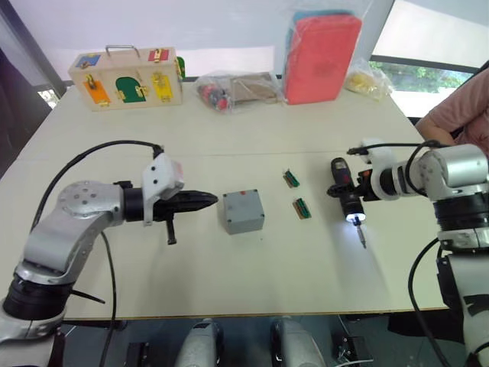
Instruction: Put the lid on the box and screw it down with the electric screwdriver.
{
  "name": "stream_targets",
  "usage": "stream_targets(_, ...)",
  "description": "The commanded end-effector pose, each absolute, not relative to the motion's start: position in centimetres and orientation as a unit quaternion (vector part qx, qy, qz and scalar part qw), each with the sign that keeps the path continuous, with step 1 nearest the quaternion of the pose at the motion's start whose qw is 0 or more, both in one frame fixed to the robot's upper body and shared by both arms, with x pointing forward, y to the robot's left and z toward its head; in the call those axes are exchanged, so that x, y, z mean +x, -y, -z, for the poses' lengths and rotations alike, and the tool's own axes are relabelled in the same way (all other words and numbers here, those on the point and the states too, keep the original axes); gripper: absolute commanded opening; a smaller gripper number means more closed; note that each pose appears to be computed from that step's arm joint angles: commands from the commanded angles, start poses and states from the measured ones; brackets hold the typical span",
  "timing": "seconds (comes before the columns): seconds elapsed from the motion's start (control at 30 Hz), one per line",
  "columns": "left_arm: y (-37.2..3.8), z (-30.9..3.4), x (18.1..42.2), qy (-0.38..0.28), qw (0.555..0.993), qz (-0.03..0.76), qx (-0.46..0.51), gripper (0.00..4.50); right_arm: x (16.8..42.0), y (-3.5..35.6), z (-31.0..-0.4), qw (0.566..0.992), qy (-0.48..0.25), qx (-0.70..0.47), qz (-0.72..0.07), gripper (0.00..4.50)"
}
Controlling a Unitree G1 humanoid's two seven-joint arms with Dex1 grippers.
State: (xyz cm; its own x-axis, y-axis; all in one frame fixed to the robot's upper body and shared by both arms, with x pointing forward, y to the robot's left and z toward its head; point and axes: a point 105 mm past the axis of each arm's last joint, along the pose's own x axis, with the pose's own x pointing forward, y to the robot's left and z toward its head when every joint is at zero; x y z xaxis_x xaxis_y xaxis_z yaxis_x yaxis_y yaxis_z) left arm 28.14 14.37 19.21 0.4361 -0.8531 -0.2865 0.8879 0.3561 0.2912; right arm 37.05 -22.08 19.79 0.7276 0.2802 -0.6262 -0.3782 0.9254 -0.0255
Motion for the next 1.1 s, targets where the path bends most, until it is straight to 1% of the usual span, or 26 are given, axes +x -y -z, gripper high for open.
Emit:
stream_targets(0.03, -16.7, -18.9, 28.2, -0.056, 0.838, 0.496, 0.223, 0.00, 36.5, 19.0, -25.3, 0.940, -0.207, -0.119, -0.242, 4.41)
stream_targets(0.1, -16.9, -17.5, 28.2, -0.071, 0.841, 0.490, 0.217, 0.00, 35.6, 17.1, -25.5, 0.930, -0.185, -0.113, -0.297, 4.41)
stream_targets(0.17, -17.1, -16.2, 28.3, -0.084, 0.845, 0.485, 0.210, 0.00, 34.4, 14.5, -24.8, 0.912, -0.170, -0.108, -0.357, 4.41)
stream_targets(0.27, -16.9, -14.9, 28.7, -0.087, 0.849, 0.481, 0.202, 0.00, 33.1, 11.5, -23.0, 0.894, -0.149, -0.099, -0.411, 3.75)
stream_targets(0.33, -16.5, -14.3, 29.1, -0.085, 0.851, 0.479, 0.198, 0.00, 32.6, 10.4, -21.5, 0.890, -0.147, -0.098, -0.421, 3.12)
stream_targets(0.37, -16.1, -13.9, 29.4, -0.083, 0.852, 0.479, 0.196, 0.00, 32.6, 10.0, -20.4, 0.890, -0.151, -0.099, -0.420, 2.65)
stream_targets(0.4, -15.8, -13.6, 29.5, -0.081, 0.852, 0.480, 0.195, 0.00, 32.5, 9.7, -19.4, 0.888, -0.154, -0.103, -0.420, 2.36)
stream_targets(0.43, -15.5, -13.4, 29.7, -0.078, 0.851, 0.481, 0.195, 0.00, 32.3, 9.4, -18.7, 0.887, -0.154, -0.105, -0.422, 1.84)
stream_targets(0.47, -15.2, -13.2, 29.9, -0.075, 0.852, 0.481, 0.193, 0.00, 32.1, 9.1, -18.0, 0.886, -0.155, -0.105, -0.424, 1.52)
stream_targets(0.5, -14.8, -13.0, 30.1, -0.072, 0.853, 0.481, 0.191, 0.00, 31.8, 8.7, -17.3, 0.884, -0.155, -0.110, -0.427, 1.06)
stream_targets(0.6, -14.0, -12.6, 30.9, -0.062, 0.855, 0.478, 0.191, 0.00, 31.8, 8.2, -16.0, 0.885, -0.149, -0.126, -0.422, 0.04)
stream_targets(0.73, -13.6, -12.3, 31.8, -0.054, 0.857, 0.473, 0.196, 0.00, 32.0, 8.0, -15.2, 0.887, -0.143, -0.140, -0.416, 0.04)
stream_targets(0.87, -12.6, -12.1, 33.2, -0.039, 0.861, 0.468, 0.196, 0.00, 31.4, 7.2, -13.7, 0.884, -0.155, -0.132, -0.421, 0.04)
stream_targets(1.1, -10.7, -12.4, 35.1, -0.019, 0.859, 0.476, 0.186, 0.00, 30.7, 6.8, -12.7, 0.880, -0.166, -0.130, -0.424, 0.04)
